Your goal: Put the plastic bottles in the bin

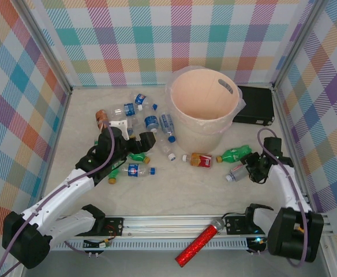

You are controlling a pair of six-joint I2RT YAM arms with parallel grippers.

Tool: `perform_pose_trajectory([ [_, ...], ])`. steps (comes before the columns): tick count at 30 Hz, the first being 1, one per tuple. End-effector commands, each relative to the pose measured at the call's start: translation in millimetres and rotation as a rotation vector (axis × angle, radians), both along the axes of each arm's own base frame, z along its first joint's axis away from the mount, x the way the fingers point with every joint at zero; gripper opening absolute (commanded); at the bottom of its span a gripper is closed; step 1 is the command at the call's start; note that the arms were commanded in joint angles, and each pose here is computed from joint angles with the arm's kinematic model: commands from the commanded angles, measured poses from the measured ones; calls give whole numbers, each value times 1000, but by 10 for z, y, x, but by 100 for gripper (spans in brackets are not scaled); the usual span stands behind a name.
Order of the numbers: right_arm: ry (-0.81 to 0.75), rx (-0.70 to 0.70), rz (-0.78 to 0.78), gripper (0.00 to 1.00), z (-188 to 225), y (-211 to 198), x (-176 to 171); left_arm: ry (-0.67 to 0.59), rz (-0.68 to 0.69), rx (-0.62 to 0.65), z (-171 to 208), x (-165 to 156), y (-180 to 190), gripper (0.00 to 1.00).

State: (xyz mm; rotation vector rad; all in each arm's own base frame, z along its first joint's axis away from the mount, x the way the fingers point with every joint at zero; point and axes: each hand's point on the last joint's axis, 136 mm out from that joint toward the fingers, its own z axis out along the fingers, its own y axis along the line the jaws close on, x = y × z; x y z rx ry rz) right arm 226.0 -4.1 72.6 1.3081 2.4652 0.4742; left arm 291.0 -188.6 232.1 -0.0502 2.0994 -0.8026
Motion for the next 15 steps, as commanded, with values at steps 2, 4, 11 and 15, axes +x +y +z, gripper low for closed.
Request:
perform_pose_trajectory([
  [2, -101, -50, 21, 55, 384, -36, -17, -38, -1, -19, 244, -45, 11, 99],
  [4, -175, -62, 30, 55, 606, -28, 5, -40, 8, -16, 261, -43, 30, 99],
  [11, -463, -152, 137, 54, 1625, 25, 101, -52, 28, -10, 346, -40, 73, 100],
  [15, -613, -125, 202, 53, 2202, 151, 248, -64, 39, -5, 407, -34, 98, 100],
])
